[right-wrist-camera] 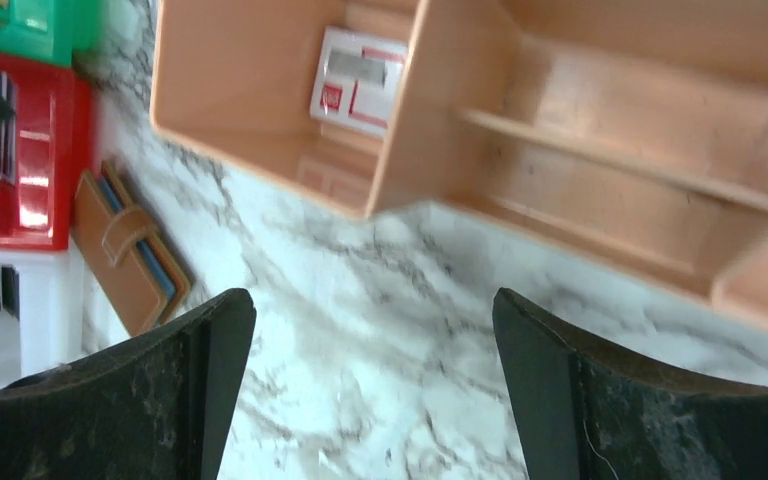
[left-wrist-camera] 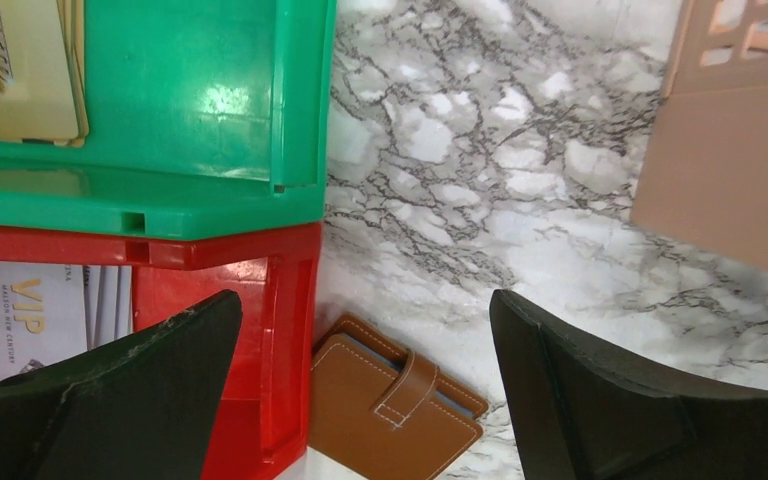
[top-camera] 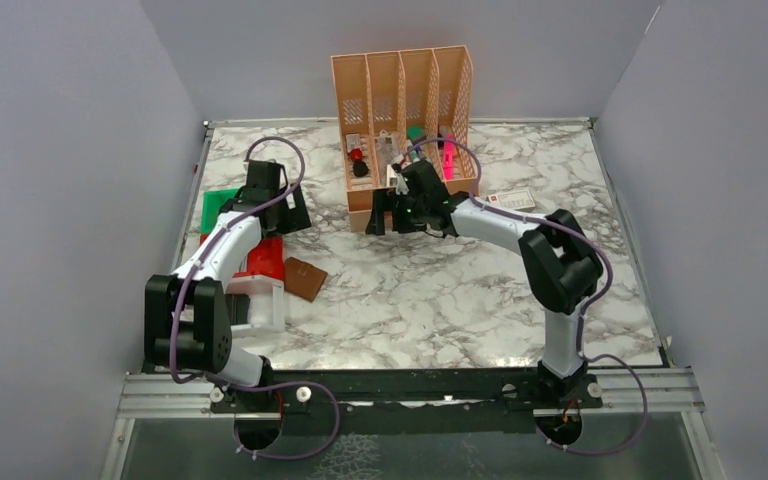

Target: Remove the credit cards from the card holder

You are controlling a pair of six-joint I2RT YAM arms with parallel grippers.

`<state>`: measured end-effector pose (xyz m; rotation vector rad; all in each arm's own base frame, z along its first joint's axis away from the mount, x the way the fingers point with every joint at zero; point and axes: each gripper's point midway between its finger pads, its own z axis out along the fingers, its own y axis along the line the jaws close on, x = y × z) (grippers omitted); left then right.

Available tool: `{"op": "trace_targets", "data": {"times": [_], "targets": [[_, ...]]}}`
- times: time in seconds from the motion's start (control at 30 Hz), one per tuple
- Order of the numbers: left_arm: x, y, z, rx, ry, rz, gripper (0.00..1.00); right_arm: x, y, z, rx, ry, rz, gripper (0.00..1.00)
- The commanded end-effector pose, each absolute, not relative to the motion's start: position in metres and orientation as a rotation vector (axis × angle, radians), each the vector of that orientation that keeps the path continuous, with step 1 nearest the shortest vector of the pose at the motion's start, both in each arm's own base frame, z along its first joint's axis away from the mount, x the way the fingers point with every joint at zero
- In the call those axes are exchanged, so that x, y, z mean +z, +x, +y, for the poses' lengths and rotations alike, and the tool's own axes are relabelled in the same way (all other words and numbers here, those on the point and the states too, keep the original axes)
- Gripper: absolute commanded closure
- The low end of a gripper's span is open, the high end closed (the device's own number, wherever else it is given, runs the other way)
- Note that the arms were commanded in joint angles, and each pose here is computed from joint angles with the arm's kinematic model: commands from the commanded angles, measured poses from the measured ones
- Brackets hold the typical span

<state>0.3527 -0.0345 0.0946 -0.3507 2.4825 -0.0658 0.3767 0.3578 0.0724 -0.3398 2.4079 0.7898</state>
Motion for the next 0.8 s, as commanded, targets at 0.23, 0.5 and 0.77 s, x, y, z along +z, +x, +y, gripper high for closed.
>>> {"op": "trace_targets", "data": {"times": [0.23,0.5,0.77], "targets": [[0.147,0.407,-0.029,-0.028,-0.299,2.365,0.01,0.112,0.335,0.318,0.767,-0.363,2.37,0.05],[0.099,0.436,-0.02,0.065,-0.349,2.47,0.01,0.137,0.318,0.282,0.658,-0.322,2.325,0.02],[0.069,0.44,-0.012,0.125,-0.355,2.536,0.01,0.125,0.3,0.254,0.571,-0.287,2.347,0.0]]}}
